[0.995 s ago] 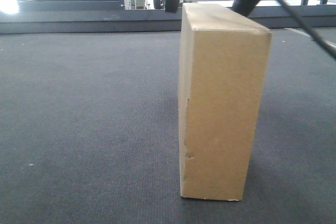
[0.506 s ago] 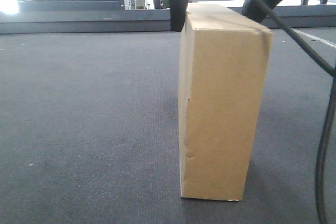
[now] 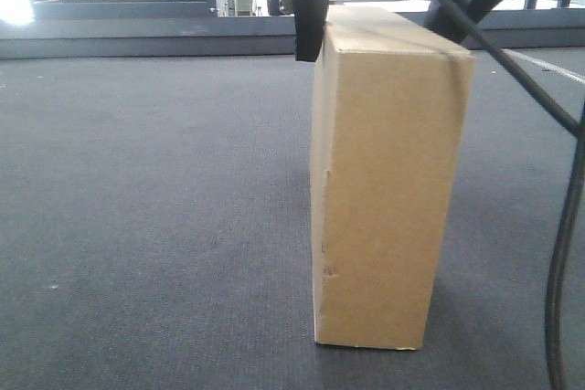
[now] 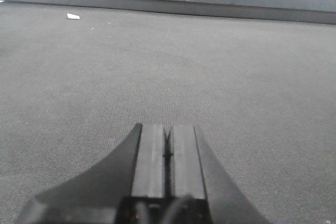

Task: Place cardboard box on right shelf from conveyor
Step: 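Close the right gripper on the box's top edge, then lift the box off the conveyor with the right gripper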

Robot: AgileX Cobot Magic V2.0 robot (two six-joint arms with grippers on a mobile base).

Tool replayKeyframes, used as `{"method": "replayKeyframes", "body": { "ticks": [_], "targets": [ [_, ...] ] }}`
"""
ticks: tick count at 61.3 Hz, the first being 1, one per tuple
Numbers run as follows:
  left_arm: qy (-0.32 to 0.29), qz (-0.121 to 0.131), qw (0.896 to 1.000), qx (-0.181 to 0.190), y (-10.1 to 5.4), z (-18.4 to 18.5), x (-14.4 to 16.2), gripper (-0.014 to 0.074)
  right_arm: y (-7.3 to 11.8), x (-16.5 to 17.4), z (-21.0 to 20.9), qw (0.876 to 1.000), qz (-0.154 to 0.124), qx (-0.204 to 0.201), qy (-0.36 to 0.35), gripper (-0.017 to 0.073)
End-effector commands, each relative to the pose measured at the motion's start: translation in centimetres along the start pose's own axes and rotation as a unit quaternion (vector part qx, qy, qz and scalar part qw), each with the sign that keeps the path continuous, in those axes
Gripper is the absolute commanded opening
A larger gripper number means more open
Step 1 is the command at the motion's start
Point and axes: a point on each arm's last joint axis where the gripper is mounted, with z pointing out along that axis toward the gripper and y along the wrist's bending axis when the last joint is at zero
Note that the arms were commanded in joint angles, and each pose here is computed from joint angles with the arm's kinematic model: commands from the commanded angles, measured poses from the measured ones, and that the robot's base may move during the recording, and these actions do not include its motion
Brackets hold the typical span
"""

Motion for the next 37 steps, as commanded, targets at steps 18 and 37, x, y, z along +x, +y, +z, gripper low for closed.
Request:
{"method": "replayKeyframes", "body": {
  "ticks": [18, 37],
  "targets": [
    [-0.041, -0.002, 0.999, 0.0, 0.0, 0.0, -0.5, -0.0116, 0.1, -0.5, -2.6, 0.999, 0.0, -0.026, -0.037, 0.043],
    [-0.041, -0.002, 0.999, 0.0, 0.0, 0.0, -0.5, -0.0116, -0.3, -0.5, -4.7, 0.997, 0.003, -0.047, -0.062, 0.0066]
  ]
}}
